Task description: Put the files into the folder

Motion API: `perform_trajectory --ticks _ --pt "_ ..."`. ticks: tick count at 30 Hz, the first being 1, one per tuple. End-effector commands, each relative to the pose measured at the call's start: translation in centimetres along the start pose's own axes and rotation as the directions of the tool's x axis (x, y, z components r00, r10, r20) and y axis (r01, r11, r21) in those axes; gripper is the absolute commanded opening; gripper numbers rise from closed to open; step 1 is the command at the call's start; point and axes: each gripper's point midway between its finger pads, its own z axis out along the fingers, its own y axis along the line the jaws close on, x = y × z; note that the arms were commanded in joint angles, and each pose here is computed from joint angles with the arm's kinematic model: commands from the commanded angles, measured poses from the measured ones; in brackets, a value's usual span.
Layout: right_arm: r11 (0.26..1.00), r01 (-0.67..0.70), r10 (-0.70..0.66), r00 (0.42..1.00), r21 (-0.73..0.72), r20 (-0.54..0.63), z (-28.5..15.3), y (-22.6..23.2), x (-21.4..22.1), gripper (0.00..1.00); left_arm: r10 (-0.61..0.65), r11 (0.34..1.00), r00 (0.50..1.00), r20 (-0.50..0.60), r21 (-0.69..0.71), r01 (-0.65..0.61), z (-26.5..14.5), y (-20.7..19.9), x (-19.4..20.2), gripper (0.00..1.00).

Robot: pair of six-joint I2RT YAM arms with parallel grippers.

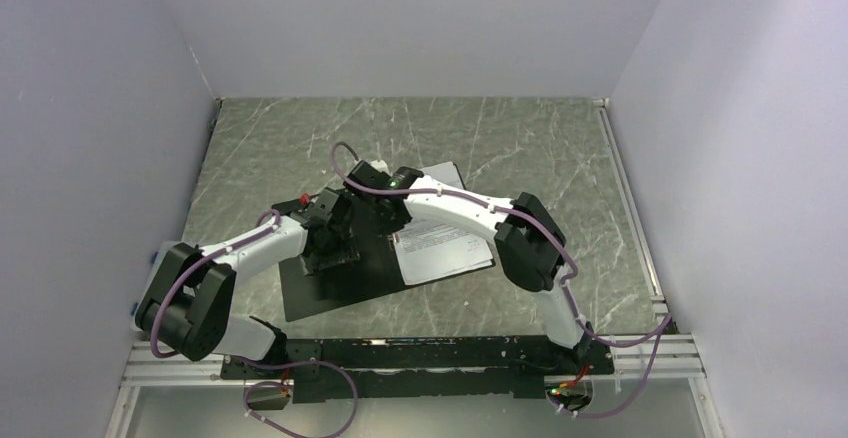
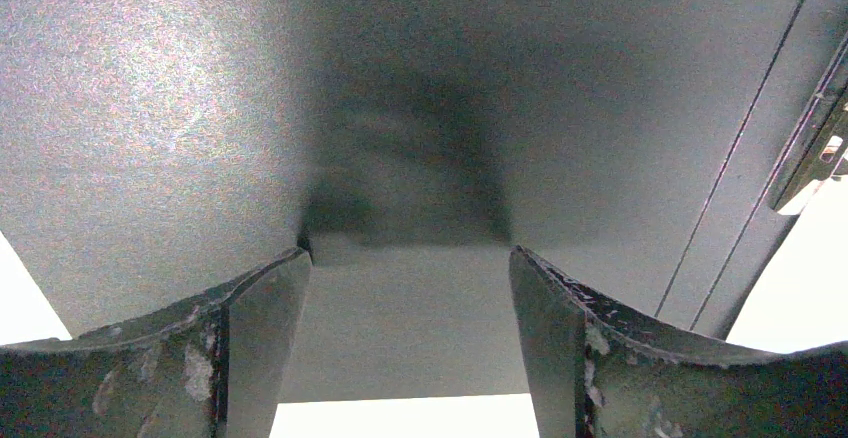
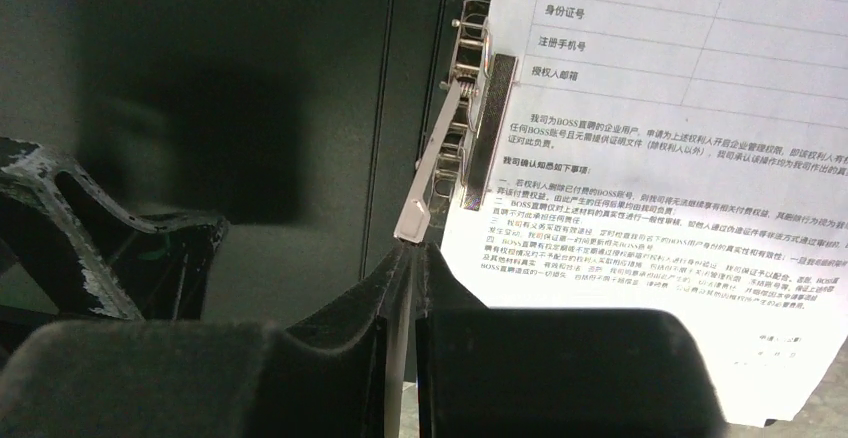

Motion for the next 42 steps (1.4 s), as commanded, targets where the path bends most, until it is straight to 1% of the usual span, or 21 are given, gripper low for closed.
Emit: perform_trajectory --ticks 1,5,13,17,19,22,29,42 --pt "0.998 0.033 -0.031 0.999 0.061 -0.025 0.4 -1.1 1.2 0.1 -0.061 0.998 0.978 -0.2 -0.028 0.057 2.9 1.4 5.6 0.8" --pt "0.998 0.017 -0.017 1.0 0.066 -0.004 0.1 -1.2 0.9 0.1 -0.063 0.998 0.978 -0.2 -0.027 0.058 2.8 1.4 5.5 0.79" --pt "1.0 -0.021 0.022 0.996 -0.005 0.089 -2.6 0.0 -1.7 0.13 -0.065 0.998 0.978 -0.198 -0.026 0.061 2.6 1.4 5.5 0.8" --pt "0.999 -0.027 0.03 0.99 -0.021 0.137 -3.6 0.5 -3.4 0.18 -0.062 0.998 0.978 -0.197 -0.025 0.058 2.6 1.4 5.5 0.79" --pt "0.999 -0.031 0.033 0.987 -0.014 0.159 -3.8 0.5 -4.3 0.23 -0.061 0.998 0.979 -0.197 -0.024 0.057 2.5 1.4 5.5 0.79" --pt "0.999 -0.039 0.04 0.982 -0.01 0.185 -3.7 0.5 -5.6 0.26 -0.06 0.998 0.979 -0.197 -0.024 0.056 2.5 1.4 5.5 0.79" --pt "0.997 -0.08 0.078 0.985 0.007 0.157 -1.0 -1.2 -6.0 0.28 -0.051 0.999 0.979 -0.197 -0.022 0.047 2.5 1.4 5.5 0.79" --pt "0.991 -0.129 0.132 0.99 -0.046 0.057 3.5 -2.3 -4.4 0.32 -0.049 0.999 0.976 -0.21 -0.019 0.046 2.9 1.3 5.7 0.79"
